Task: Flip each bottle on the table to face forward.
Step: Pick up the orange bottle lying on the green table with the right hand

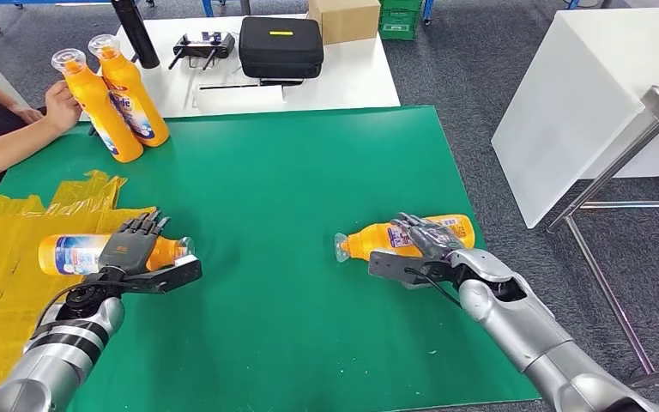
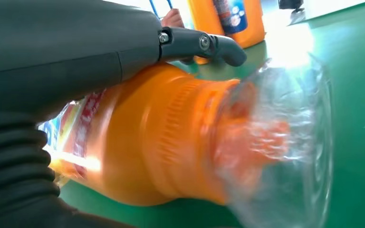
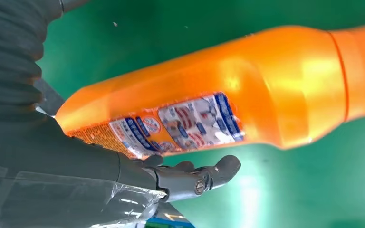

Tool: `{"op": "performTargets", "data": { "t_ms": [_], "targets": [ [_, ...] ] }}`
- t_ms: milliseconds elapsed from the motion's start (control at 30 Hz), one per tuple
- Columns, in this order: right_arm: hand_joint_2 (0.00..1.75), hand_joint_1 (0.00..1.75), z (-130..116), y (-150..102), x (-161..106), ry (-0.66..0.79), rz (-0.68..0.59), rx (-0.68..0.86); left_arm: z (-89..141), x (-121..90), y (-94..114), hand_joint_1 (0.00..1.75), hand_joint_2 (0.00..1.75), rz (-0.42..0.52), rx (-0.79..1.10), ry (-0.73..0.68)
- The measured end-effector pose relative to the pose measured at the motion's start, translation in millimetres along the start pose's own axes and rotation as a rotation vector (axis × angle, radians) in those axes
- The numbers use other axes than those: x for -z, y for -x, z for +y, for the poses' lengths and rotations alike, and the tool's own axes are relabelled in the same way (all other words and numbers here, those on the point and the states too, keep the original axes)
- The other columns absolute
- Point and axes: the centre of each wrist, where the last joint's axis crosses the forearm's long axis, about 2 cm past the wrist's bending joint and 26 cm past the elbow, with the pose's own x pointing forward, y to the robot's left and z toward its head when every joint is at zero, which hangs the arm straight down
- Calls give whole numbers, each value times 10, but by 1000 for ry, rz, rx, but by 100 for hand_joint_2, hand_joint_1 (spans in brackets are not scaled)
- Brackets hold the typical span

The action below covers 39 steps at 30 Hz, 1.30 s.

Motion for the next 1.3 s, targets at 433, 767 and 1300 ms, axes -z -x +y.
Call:
{"op": "performTargets", "data": {
  "t_ms": [433, 767, 1300],
  "targets": [
    [175, 0, 78, 369, -233, 61, 164, -171, -56, -114, 119, 0, 0, 3, -279, -30],
    [175, 0, 76, 591, -442, 109, 231, -229, 85, -223, 277, 0, 0, 20, -942, -164],
    [175, 0, 229, 716, -598, 86, 264, -265, 277, -337, 264, 0, 0, 1, -1152, -347]
  ]
}}
